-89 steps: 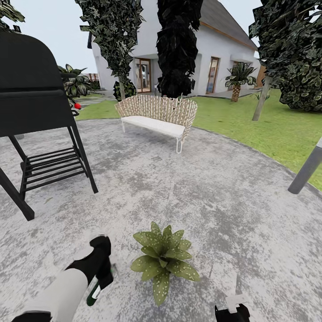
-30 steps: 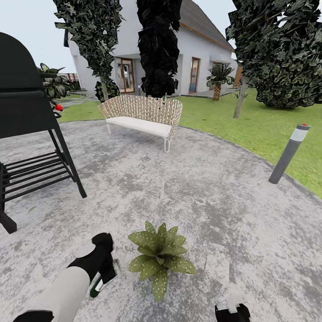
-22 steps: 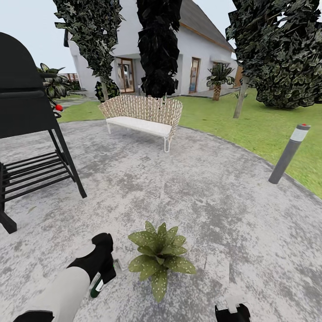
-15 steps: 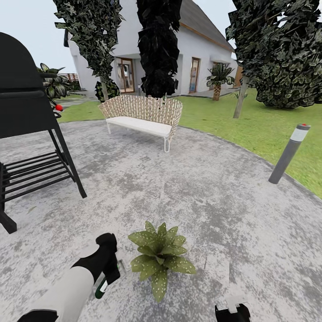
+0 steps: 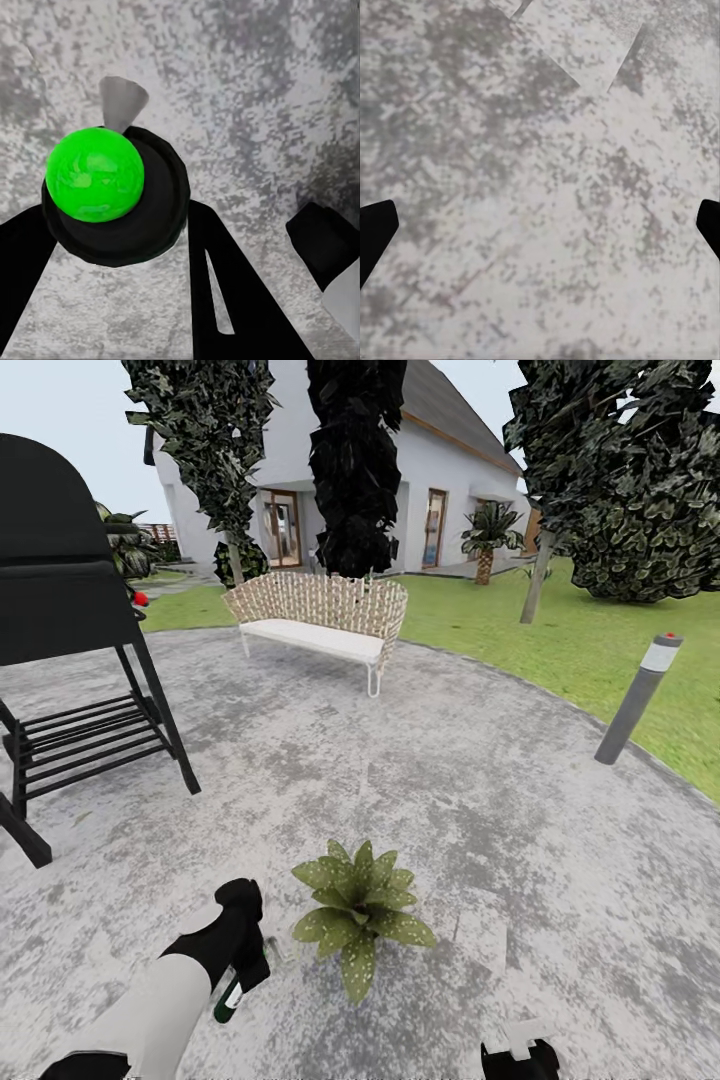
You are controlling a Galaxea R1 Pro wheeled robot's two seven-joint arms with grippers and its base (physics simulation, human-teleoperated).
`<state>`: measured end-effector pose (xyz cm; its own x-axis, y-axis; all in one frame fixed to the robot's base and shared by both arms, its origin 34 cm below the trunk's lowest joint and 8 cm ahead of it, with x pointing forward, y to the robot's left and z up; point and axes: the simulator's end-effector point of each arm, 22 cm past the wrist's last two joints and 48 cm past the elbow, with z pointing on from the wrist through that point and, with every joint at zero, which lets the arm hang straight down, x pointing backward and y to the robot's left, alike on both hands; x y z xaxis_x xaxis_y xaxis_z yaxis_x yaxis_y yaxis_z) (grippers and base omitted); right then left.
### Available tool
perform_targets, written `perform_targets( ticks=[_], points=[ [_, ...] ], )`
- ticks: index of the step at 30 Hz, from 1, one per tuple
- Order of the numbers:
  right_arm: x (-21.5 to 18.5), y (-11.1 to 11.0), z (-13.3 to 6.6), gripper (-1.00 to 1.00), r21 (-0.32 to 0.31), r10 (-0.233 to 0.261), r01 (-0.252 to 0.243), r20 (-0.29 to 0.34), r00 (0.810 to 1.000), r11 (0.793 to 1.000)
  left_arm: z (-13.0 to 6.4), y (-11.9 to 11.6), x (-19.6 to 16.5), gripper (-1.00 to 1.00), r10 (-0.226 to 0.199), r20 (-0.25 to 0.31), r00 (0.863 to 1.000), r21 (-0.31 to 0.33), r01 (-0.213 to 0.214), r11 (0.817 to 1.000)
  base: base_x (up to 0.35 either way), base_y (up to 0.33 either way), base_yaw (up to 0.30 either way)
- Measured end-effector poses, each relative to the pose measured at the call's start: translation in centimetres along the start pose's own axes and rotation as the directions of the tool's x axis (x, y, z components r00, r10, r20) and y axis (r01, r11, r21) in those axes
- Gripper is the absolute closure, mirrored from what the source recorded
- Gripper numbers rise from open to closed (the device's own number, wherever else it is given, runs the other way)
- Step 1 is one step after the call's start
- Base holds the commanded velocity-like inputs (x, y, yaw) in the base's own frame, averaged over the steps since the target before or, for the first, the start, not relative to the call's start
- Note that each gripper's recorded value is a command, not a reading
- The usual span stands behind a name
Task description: Pick up the pesticide atomizer in the garden and spray insectifuge to fully cover both potted plants in the garden.
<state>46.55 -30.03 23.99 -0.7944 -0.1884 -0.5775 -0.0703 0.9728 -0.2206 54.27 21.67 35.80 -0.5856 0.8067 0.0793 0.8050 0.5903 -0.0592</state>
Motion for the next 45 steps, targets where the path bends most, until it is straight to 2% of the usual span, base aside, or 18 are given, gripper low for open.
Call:
perform_targets(
  ticks=[4,7,11,14,16,17,19,24,28,31,33,34,36,40,43,45],
  points=[
    [0.0,0.0,0.0,-1.0,0.0,0.0,0.0,0.0,1.0,1.0,-1.0,-0.6,-2.3,1.0,0.016,0.031,0.999,-0.001,-0.016,1.0,-0.002,0.002,0.0],
    [0.0,0.0,0.0,-1.0,0.0,0.0,0.0,0.0,1.0,1.0,-2.2,0.2,-3.7,1.0,0.023,0.051,0.998,-0.019,-0.022,1.0,0.0,0.0,0.0],
    [0.0,0.0,0.0,-1.0,-0.001,0.0,0.0,0.001,1.0,1.0,-1.9,0.8,-2.6,1.0,0.012,0.039,0.999,-0.022,-0.011,1.0,0.0,0.0,0.0],
    [-0.1,0.1,0.0,-1.0,-0.002,0.001,-0.001,0.003,1.0,1.0,-1.5,2.7,0.0,1.0,-0.02,0.014,1.0,-0.04,0.02,0.999,0.0,0.0,0.0],
    [-0.1,0.1,0.0,-1.0,-0.001,0.002,-0.002,0.004,1.0,1.0,-1.4,3.0,-0.4,1.0,0.005,0.081,0.997,-0.019,-0.003,1.0,0.0,0.0,0.0],
    [0.1,-1.2,0.1,-1.0,0.016,-0.003,0.003,0.002,1.0,1.0,-1.5,3.3,-0.6,1.0,0.009,0.115,0.993,-0.012,-0.007,1.0,0.0,0.0,0.0],
    [0.2,-2.0,0.1,-1.0,0.024,-0.009,0.009,0.001,1.0,1.0,-1.4,3.4,-0.6,1.0,-0.004,0.131,0.991,-0.003,0.005,1.0,-0.02,-0.003,0.0],
    [0.3,-2.1,0.2,-1.0,0.025,-0.009,0.009,-0.001,1.0,1.0,-1.2,4.5,-0.7,1.0,-0.018,0.144,0.989,-0.054,0.026,0.998,-0.175,-0.115,0.0],
    [0.2,-1.9,0.2,-1.0,0.024,-0.007,0.007,0.0,1.0,1.0,-1.2,4.6,-1.0,1.0,-0.037,0.168,0.985,-0.046,0.045,0.998,-0.289,-0.097,0.0],
    [0.2,-1.9,0.2,-1.0,0.023,-0.007,0.006,0.0,1.0,1.0,-1.0,4.7,-0.8,1.0,-0.034,0.175,0.984,-0.052,0.044,0.998,-0.336,-0.01,0.0],
    [0.2,-1.9,0.2,-1.0,0.023,-0.006,0.006,0.0,1.0,1.0,-1.1,5.0,-1.5,1.0,0.002,0.22,0.976,-0.063,0.012,0.998,-0.341,-0.002,0.0],
    [0.2,-1.9,0.2,-1.0,0.023,-0.007,0.006,0.0,1.0,1.0,-1.3,5.4,-1.7,1.0,0.007,0.258,0.966,-0.062,0.009,0.998,-0.342,0.0,0.0],
    [0.2,-1.9,0.2,-1.0,0.023,-0.006,0.006,0.0,1.0,1.0,-1.3,5.9,-1.4,1.0,-0.02,0.3,0.954,-0.047,0.036,0.998,-0.342,0.0,0.0],
    [0.3,-2.0,0.2,-1.0,0.024,-0.009,0.009,-0.001,1.0,1.0,-0.9,5.6,-1.2,1.0,-0.037,0.318,0.947,-0.032,0.05,0.998,-0.342,0.0,0.0],
    [0.3,-2.0,0.2,-1.0,0.024,-0.009,0.009,0.0,1.0,1.0,-0.9,6.5,-1.1,1.0,-0.042,0.319,0.947,-0.074,0.069,0.995,-0.342,0.0,0.0],
    [0.2,-2.0,0.2,-1.0,0.024,-0.008,0.008,0.001,1.0,1.0,-0.9,6.7,-1.1,1.0,-0.049,0.324,0.945,-0.078,0.078,0.994,-0.337,0.0,0.0]
  ],
)
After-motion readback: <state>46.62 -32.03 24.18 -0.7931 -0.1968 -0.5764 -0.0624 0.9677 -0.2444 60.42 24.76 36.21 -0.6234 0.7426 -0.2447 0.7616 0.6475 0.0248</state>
